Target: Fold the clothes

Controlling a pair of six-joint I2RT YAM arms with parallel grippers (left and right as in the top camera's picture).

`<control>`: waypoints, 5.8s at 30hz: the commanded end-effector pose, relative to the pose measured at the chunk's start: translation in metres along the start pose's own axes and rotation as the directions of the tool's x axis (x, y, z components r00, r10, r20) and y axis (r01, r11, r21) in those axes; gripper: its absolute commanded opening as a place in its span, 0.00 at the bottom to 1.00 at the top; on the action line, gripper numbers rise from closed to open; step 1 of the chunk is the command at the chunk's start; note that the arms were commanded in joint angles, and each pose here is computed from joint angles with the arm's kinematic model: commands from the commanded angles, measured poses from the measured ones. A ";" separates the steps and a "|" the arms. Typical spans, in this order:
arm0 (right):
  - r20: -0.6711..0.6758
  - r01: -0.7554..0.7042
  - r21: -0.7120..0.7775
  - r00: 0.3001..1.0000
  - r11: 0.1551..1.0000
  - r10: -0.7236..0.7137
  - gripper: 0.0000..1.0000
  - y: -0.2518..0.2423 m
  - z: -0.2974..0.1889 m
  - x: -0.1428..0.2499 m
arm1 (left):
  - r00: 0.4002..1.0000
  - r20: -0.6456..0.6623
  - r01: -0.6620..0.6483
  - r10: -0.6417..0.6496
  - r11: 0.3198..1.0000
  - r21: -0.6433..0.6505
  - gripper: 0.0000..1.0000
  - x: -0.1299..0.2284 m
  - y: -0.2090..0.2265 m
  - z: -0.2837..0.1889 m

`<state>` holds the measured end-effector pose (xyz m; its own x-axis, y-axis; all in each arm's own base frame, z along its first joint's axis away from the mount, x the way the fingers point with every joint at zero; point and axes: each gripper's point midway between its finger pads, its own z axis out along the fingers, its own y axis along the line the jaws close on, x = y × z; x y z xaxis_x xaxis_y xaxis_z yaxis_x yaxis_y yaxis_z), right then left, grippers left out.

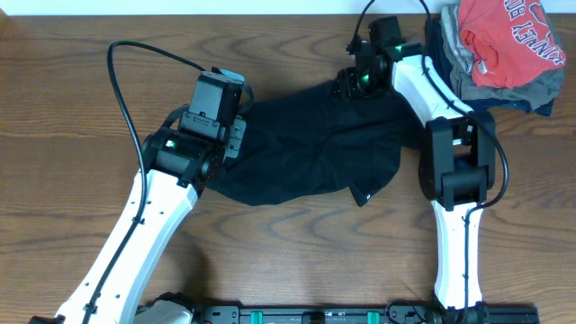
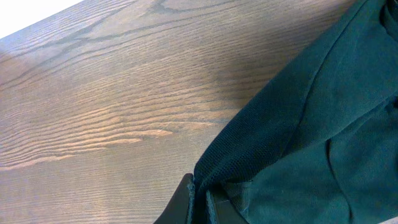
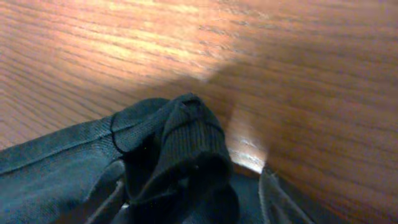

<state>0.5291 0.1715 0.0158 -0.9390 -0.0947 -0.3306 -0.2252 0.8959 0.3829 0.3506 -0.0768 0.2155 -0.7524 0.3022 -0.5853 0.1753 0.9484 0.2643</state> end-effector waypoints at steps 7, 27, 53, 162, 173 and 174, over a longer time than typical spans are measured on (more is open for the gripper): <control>0.026 -0.007 -0.047 1.000 0.999 0.008 0.28 0.006 0.005 -0.007 | 0.999 0.027 0.023 -0.022 0.999 -0.027 0.06 -0.008 0.008 -0.007; 0.277 0.173 0.086 0.942 0.981 -0.190 0.01 -0.005 -0.151 -0.085 | 0.935 0.272 0.274 -0.229 0.952 -0.140 0.06 -0.058 0.095 -0.005; 0.324 0.302 0.504 0.803 0.809 -0.501 0.01 0.007 -0.396 -0.036 | 0.639 0.756 0.376 -0.140 0.915 -0.148 0.06 -0.113 0.151 -0.183; -0.078 0.257 0.149 0.966 0.955 -0.248 0.01 -0.012 -0.122 -0.008 | 0.960 -0.166 0.165 -0.225 0.934 -0.316 0.06 0.034 0.132 0.160; -0.255 0.213 0.122 0.951 0.969 -0.176 0.01 -0.031 -0.082 0.041 | 0.948 -0.235 0.149 -0.214 0.953 -0.266 0.06 0.053 0.118 0.163; -0.265 0.204 0.122 0.950 0.971 -0.166 0.01 -0.034 -0.081 0.045 | 0.946 -0.245 0.150 -0.212 0.958 -0.246 0.06 0.056 0.114 0.164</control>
<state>0.4806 0.1134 0.0715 -0.9148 -0.3537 -0.1952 -0.3912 0.8962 0.2092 0.4400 0.0640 0.0953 -0.8941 0.0858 -0.4395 -0.1013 0.9173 0.3851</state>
